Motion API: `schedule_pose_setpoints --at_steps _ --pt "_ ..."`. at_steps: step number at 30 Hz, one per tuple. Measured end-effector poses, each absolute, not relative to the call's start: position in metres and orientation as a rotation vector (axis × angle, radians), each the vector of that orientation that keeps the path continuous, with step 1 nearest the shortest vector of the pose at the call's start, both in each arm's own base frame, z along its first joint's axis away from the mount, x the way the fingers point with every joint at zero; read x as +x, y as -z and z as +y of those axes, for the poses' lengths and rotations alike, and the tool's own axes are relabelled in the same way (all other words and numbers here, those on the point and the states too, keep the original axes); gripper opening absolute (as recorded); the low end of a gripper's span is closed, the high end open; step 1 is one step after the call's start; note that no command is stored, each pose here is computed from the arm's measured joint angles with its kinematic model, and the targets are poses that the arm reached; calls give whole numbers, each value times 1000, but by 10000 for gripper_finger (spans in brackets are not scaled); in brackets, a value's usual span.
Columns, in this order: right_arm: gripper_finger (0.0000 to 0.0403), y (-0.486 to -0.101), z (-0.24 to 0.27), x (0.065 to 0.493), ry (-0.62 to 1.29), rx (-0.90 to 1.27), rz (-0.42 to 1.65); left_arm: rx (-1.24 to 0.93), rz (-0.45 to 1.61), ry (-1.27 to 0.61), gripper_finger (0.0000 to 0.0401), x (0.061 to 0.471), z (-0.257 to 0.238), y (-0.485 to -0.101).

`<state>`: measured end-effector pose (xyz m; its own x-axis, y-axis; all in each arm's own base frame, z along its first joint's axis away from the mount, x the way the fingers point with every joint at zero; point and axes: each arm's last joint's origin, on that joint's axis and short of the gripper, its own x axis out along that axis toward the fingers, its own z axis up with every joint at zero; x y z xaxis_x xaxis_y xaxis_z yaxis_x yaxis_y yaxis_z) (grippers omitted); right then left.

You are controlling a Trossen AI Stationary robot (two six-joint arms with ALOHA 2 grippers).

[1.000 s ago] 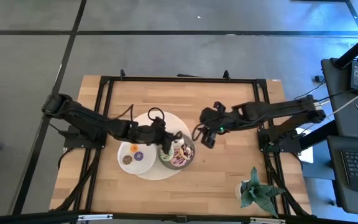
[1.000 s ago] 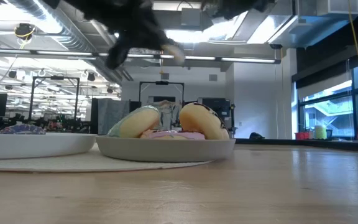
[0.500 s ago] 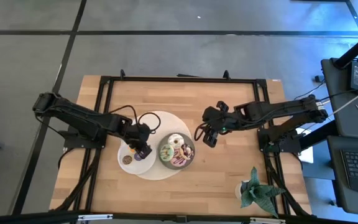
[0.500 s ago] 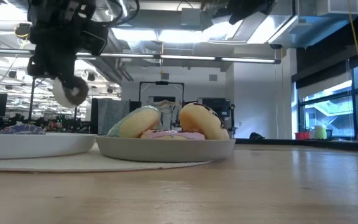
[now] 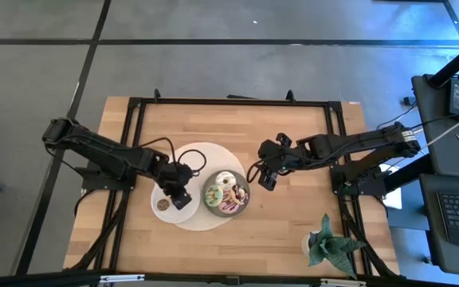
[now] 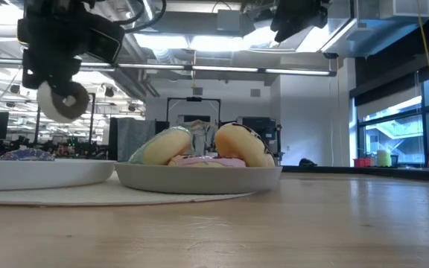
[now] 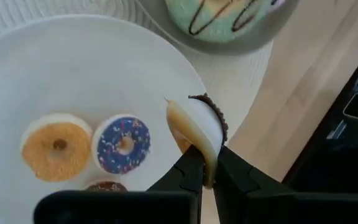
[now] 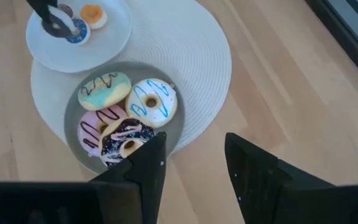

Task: Pick & Place donuts
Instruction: Put the small black donuts on the white plate

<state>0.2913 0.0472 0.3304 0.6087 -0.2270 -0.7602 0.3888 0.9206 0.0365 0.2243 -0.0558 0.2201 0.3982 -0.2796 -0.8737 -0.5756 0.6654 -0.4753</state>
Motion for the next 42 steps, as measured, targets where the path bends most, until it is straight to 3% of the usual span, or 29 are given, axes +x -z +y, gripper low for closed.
schedule_pose_setpoints --at_steps 9,42 --pt "165 -331 47 292 356 209 834 -830 1177 -350 15 232 -54 -206" --pt "165 -331 47 293 355 211 829 -808 1228 -280 21 261 -63 -170"
